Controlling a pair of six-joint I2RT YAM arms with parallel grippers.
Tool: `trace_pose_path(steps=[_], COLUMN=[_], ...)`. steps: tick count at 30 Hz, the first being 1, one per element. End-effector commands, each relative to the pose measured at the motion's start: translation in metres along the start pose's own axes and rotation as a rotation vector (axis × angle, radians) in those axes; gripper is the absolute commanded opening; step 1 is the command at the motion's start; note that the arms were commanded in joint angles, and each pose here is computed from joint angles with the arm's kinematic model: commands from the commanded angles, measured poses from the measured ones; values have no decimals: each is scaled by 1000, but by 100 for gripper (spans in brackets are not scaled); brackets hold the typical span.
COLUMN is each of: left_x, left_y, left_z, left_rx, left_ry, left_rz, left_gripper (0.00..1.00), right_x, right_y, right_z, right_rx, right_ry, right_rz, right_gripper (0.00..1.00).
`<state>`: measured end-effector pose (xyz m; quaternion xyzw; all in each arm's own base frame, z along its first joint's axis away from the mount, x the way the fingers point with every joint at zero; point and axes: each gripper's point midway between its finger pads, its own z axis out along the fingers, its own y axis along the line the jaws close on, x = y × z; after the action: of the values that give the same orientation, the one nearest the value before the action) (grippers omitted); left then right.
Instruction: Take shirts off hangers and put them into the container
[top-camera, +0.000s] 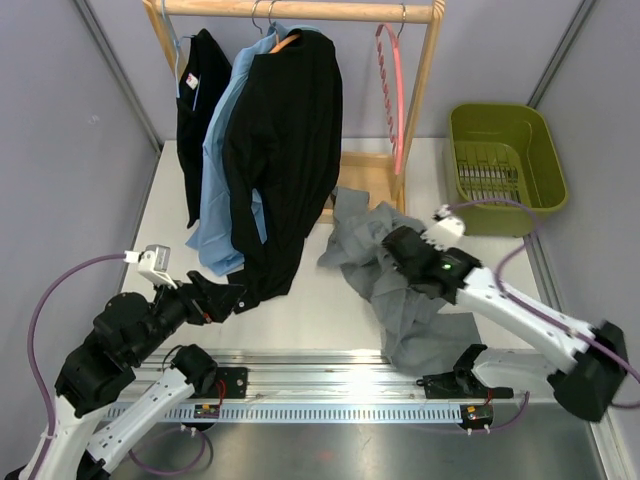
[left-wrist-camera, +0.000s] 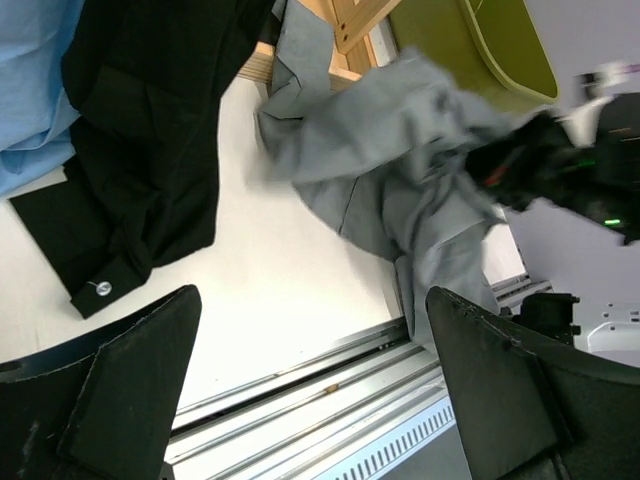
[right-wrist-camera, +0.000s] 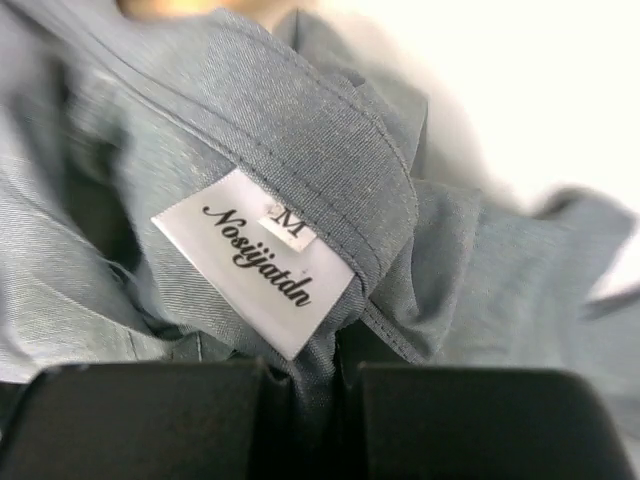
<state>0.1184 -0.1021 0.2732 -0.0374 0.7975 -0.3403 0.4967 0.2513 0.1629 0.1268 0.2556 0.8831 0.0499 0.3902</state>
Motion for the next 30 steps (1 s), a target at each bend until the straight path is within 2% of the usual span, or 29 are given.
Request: trace_pose_path(steps=[1,5,8,9,11,12,14,15,17,18,20,21,22,24,26,27,29,30], left_x=[-6,-6,-5,-5,-7,-7,-8,-8,-8,-9,-9,-10,-10,-10,-10,-10,-9,-9], left_y=[-19,-22,-26,-27,-29,-29,-30,-31,-31,-31,-31,-31,-31,-29,-29,-29,-29,-28], left_z=[7,13,17,18,18,19,19,19,17,16,15,14,14,14,14,14,15,15], left_rx=[72,80,89,93,99,96,102,102,103,105,105,107,107,99,93,95,92,87], left_ry=[0,12,24,29,25,26,24,24,23,19,17,15,14,15,17,17,26,25], left_rz=[-13,-10,-11,-13,-13,-12,-10,-10,-9,-6,-6,-6,-5,-1,-1,-1,-1,1], left_gripper=[99,99,99,99,99,99,99,99,99,99,99,99,99,99,99,99,99,99], right_x=[-91,-176,-224,-246,-263,-286,-304,-331,-355,-381,-414,-444,-458,-494,-523,-542,-558,-567], right_y=[-45,-81,-89,-80,-71,-69,-54,-58,-44,-40,-40,-35,-38,-13,-10,-2,13,16], right_z=[-45,-106,-135,-148,-149,-157,-143,-152,-136,-153,-143,-153,-176,-204,-217,-259,-288,-340], right_rx=[88,105,121,75,86,83,72,72,36,3,2,-27,-44,-168,-227,-315,-420,-508], right_ry=[-258,-503,-628,-673,-695,-747,-734,-786,-779,-833,-862,-917,-974,-1055,-1126,-1246,-1351,-1488], right_rz=[116,223,244,290,230,279,217,255,236,275,276,288,319,317,315,331,308,325], right_gripper=[0,0,0,0,0,0,0,0,0,0,0,0,0,0,0,0,0,0])
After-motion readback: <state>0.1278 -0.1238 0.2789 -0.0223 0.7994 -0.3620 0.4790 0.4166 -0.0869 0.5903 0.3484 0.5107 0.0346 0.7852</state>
